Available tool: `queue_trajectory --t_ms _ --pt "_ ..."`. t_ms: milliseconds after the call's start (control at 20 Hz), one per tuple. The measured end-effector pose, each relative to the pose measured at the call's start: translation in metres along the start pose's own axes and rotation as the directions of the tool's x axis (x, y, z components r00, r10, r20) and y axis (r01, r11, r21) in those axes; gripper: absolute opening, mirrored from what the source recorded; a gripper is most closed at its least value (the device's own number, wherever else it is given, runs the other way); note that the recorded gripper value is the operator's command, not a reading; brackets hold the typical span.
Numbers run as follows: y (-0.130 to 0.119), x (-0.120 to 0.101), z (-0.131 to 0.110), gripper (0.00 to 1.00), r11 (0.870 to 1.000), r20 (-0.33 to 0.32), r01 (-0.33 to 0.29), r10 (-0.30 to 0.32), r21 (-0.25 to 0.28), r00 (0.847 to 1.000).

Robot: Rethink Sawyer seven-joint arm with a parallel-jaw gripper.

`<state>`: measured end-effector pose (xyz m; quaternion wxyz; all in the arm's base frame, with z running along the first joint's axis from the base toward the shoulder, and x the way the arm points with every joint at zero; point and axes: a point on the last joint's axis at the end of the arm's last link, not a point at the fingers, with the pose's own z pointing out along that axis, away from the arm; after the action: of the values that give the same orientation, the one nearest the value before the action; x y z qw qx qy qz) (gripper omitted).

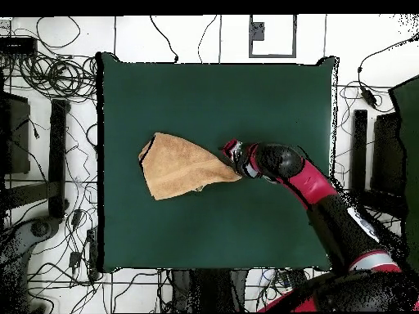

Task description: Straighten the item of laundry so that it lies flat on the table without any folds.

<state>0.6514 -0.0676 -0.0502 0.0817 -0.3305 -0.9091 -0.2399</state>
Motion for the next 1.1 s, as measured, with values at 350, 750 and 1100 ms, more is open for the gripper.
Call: queue_trajectory --t_ms 350,750,1100 --pt "0.001 0.008 -0.004 1.00 0.999 -0.057 -0.032 0.030 -0.026 0.998" --pt "0.016 0.040 -0.018 1.00 0.997 -0.167 -0.067 0.059 -0.045 0.984" --pt "0.023 0.053 -0.033 1.00 0.994 -0.216 -0.095 0.082 -0.050 0.973"
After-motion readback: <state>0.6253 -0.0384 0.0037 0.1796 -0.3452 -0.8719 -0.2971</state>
